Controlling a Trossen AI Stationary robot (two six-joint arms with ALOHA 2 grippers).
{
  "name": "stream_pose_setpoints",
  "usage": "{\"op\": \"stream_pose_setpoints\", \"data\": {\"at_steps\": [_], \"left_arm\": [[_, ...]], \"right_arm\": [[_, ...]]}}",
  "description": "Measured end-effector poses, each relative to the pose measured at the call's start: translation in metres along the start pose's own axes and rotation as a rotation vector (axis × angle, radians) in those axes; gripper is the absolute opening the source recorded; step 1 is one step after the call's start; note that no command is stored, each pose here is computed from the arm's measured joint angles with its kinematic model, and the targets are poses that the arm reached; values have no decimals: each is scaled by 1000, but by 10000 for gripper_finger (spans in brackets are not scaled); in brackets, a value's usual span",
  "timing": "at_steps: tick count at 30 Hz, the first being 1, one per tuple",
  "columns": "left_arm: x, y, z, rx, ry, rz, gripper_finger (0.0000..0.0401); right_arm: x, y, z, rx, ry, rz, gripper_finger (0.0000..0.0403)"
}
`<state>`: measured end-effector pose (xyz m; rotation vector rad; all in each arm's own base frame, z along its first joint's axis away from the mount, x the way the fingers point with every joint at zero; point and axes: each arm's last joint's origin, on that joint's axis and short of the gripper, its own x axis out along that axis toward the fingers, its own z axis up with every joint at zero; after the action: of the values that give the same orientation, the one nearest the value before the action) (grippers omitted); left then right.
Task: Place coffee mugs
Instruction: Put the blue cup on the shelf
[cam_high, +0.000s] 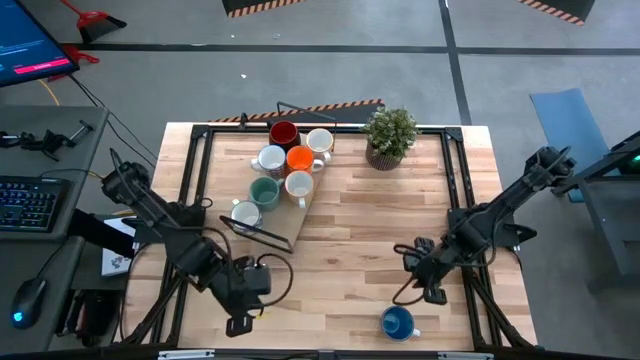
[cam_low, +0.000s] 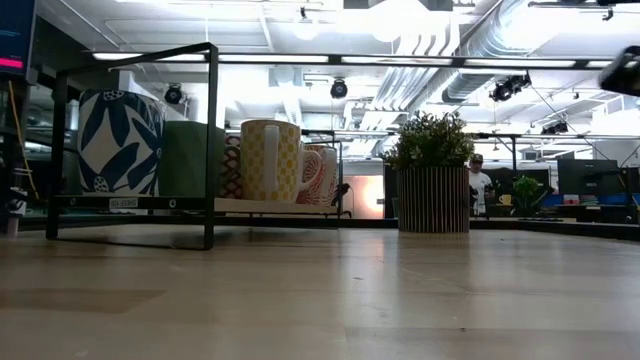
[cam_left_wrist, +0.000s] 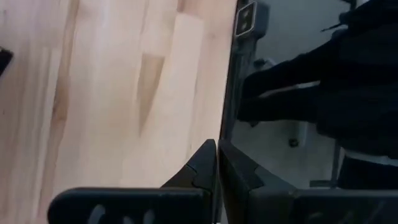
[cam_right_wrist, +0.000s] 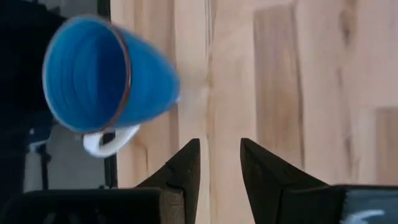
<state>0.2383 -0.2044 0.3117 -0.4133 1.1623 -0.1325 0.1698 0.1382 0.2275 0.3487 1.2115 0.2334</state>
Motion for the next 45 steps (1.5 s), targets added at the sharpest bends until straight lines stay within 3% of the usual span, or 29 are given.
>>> {"op": "stream_pose_setpoints", "data": {"at_steps": [10,18,30,45], "left_arm": [[12,-4,-7,11,-3,73,7],[16,0,-11,-41,5,149,7],[16,0,-10,-81,-17,156,7],[16,0,-9,-81,-30,164,7]], "right_arm": [[3,20,-12,96,47,102,94],[3,44,-17,97,-11,252,94],[40,61,-29,135,81,215,94],[55,55,-16,172,-5,163,94]]}}
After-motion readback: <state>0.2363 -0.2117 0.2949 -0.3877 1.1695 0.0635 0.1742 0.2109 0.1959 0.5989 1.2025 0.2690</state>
